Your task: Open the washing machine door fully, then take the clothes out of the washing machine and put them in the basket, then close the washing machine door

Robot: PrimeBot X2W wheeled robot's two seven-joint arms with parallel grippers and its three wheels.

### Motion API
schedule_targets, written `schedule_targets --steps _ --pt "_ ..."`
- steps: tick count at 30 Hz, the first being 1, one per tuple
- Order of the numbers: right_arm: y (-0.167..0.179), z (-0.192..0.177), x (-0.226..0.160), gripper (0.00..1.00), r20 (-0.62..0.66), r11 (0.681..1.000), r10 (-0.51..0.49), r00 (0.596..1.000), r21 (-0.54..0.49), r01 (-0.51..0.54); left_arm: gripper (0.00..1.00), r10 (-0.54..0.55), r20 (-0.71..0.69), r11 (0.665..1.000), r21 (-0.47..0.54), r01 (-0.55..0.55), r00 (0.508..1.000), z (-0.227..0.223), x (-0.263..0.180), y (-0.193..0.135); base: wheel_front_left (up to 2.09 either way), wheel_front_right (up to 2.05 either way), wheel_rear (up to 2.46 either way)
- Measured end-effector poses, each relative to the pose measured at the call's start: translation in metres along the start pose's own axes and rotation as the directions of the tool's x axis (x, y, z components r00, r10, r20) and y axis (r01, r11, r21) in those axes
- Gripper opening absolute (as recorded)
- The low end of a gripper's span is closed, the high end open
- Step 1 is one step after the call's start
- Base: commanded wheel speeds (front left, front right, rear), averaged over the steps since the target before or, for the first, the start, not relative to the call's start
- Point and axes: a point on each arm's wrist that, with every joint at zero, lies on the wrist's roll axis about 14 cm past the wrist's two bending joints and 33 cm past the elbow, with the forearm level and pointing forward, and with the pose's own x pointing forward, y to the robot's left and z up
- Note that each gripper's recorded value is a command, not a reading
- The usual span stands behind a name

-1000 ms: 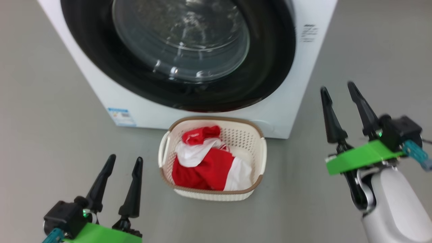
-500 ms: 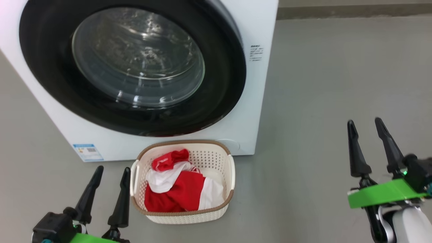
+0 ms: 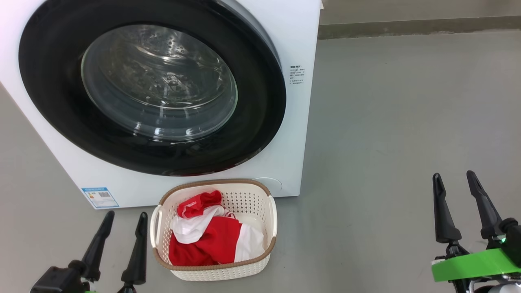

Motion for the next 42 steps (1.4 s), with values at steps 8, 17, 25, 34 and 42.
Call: schedule_targets --steps 8,17,25,34,42 --pt "0.005 -0.003 -0.006 1.00 -0.012 1.000 0.019 1.000 -0.022 -0.019 1.00 0.012 -0.013 1.000 0.000 -0.012 1.000 -0.004 -0.004 0.003 0.00 0.00 0.00" --pt "0.008 -0.004 -0.004 1.00 -0.015 0.999 0.026 1.000 -0.025 -0.026 1.00 0.018 -0.021 1.000 0.000 -0.018 1.000 -0.006 -0.006 0.005 0.00 0.00 0.00" --pt "0.008 -0.005 -0.003 1.00 -0.016 0.999 0.026 1.000 -0.025 -0.027 1.00 0.021 -0.030 1.000 0.008 -0.021 0.999 -0.009 -0.007 0.006 0.00 0.00 0.00" --pt "0.002 -0.044 -0.023 0.00 -0.143 1.000 -0.011 0.990 0.005 0.012 0.00 0.033 -0.172 0.999 -0.029 -0.038 0.985 -0.053 -0.028 -0.001 0.00 0.00 0.00" --pt "-0.002 -0.048 -0.026 0.00 -0.168 0.995 -0.038 0.985 0.081 0.052 0.00 0.048 -0.189 0.992 -0.105 -0.069 0.981 -0.057 -0.028 0.000 0.00 0.00 0.00"
